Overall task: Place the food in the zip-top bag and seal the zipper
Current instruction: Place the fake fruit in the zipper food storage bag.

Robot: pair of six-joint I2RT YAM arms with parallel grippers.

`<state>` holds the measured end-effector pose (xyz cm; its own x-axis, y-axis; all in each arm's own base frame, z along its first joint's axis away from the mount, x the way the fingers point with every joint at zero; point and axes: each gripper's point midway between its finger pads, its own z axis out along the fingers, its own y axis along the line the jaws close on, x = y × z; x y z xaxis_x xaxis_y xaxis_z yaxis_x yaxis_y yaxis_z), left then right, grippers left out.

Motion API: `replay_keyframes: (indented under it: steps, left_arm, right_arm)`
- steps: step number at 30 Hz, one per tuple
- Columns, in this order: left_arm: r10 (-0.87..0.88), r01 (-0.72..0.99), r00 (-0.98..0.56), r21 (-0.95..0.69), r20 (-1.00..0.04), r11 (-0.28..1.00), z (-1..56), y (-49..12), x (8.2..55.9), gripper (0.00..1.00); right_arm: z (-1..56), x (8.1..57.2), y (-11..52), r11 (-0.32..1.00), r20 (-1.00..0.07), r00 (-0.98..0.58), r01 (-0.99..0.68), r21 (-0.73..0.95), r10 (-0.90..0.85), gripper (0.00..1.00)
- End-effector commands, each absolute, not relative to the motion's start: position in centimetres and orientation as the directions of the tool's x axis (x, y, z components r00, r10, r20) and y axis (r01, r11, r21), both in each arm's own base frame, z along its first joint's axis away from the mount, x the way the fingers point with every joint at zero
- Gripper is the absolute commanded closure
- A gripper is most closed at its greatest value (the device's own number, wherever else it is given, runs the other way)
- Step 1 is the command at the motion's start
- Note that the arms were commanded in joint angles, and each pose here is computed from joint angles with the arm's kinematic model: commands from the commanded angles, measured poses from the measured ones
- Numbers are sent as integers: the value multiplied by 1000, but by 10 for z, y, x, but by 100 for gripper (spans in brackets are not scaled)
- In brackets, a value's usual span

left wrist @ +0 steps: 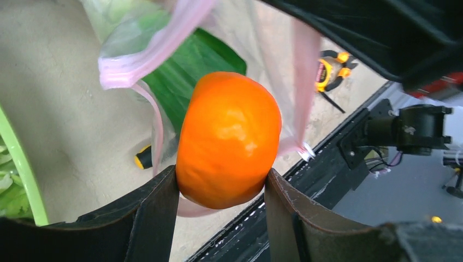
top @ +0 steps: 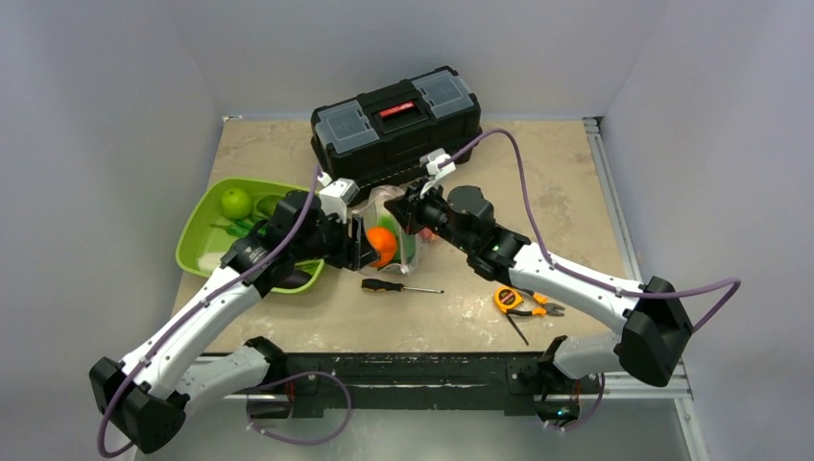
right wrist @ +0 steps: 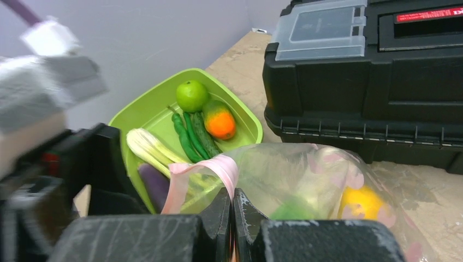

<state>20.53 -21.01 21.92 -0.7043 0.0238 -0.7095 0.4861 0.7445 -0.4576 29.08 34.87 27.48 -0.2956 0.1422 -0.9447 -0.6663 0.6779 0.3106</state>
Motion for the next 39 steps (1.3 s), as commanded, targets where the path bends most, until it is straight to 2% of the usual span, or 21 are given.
replay_keyframes:
  steps: [1, 11, 17, 22, 24, 26, 31, 39]
  left_arm:
    - [-28, 436, -694, -452, -719, 778, 235, -213, 225, 77]
    - [-101, 414, -737, -564, -668, 715, 246, -251, 250, 58]
    - [-91, 402, -755, -567, -650, 719, 238, -253, 251, 41]
    - [-79, 403, -768, -575, -635, 712, 235, -256, 249, 33]
    - [-83, 406, -763, -575, -641, 710, 238, -255, 249, 17]
    - [-83, 408, -758, -570, -647, 714, 240, -253, 247, 11]
    - [-82, 397, -749, -544, -657, 739, 240, -242, 242, 11]
    - [-101, 408, -743, -568, -662, 715, 242, -244, 239, 51]
  right_arm:
    - [331, 280, 348, 602, -946, -198, -733, 317, 258, 100]
    - [351, 261, 353, 503, -922, -220, -785, 361, 318, 100]
    - [346, 265, 351, 525, -925, -216, -772, 359, 314, 100]
    - [343, 266, 351, 528, -926, -217, -770, 358, 310, 100]
    - [342, 266, 350, 532, -927, -217, -769, 356, 307, 100]
    - [341, 266, 350, 535, -929, -214, -768, 351, 302, 100]
    - [342, 266, 347, 543, -932, -206, -767, 343, 298, 100]
    - [343, 267, 347, 547, -933, -201, -765, 340, 299, 100]
